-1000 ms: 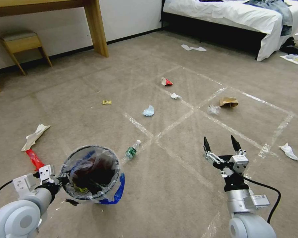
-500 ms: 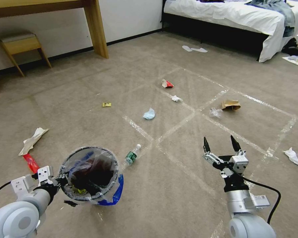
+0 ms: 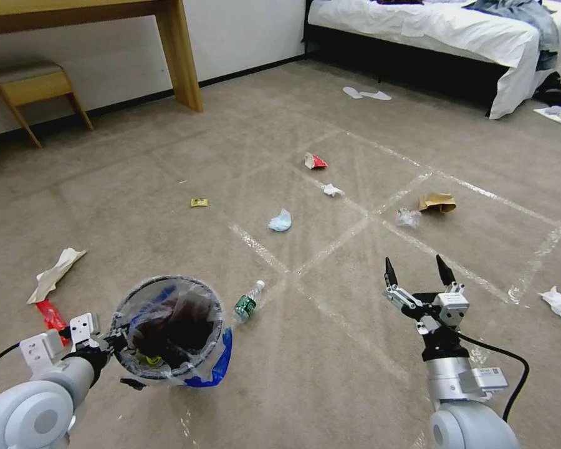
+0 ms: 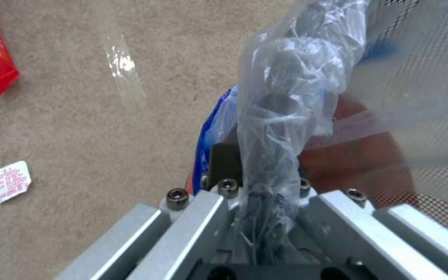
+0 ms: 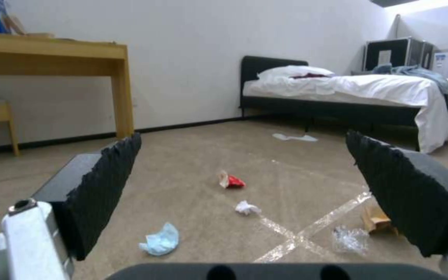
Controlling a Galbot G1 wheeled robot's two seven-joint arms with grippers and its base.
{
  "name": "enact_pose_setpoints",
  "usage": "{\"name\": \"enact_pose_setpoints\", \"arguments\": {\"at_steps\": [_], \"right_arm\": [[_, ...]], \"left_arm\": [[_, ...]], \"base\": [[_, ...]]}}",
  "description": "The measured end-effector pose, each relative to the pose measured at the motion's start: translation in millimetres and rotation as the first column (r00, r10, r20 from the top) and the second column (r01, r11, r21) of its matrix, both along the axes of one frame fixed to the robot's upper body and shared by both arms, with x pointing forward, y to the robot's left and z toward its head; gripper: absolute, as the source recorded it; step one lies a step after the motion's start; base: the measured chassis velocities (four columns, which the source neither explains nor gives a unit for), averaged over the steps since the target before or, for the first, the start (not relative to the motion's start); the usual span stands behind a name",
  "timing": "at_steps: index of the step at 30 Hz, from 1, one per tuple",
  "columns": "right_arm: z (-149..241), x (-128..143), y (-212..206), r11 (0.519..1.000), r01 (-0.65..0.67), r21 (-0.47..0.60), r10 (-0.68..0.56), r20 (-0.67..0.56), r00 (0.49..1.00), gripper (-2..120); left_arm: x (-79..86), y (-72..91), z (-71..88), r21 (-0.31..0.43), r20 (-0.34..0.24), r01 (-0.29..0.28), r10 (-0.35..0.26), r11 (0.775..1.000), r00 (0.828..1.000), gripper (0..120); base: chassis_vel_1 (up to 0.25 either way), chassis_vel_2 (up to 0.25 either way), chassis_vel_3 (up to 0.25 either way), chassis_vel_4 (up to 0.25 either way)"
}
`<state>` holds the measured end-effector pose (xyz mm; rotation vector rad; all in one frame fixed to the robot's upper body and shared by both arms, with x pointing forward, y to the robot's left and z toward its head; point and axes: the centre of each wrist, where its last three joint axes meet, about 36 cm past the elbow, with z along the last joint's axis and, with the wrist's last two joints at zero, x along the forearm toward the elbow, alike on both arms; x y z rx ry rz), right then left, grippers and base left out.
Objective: Pick up the trash bin and place the garbage on the floor into it.
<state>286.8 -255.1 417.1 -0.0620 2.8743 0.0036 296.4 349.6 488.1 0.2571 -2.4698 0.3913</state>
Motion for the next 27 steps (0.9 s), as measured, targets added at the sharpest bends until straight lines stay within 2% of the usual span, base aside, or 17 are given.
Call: {"name": "enact_pose_setpoints", "arguments": {"at_steps": [16,27], "right_arm": [[-1.8,0.3,2.0,1.000,-0.008,-0.001,0.008,0.007,1.000,100],[-4.6,-2.0,7.6,0.998,-0.069,-0.004,0.069,0.011,0.998,100]], "left_arm": [[-1.1,0.0,0.8,0.002,0.003,-0.004,0.004,1.000,1.000,1],[-1.5,-1.5,2.1,0.001,0.011,-0.007,0.007,1.000,1.000,1]], "base": [[0.000,0.000,0.000,0.000],[0.000,0.000,0.000,0.000]]}}
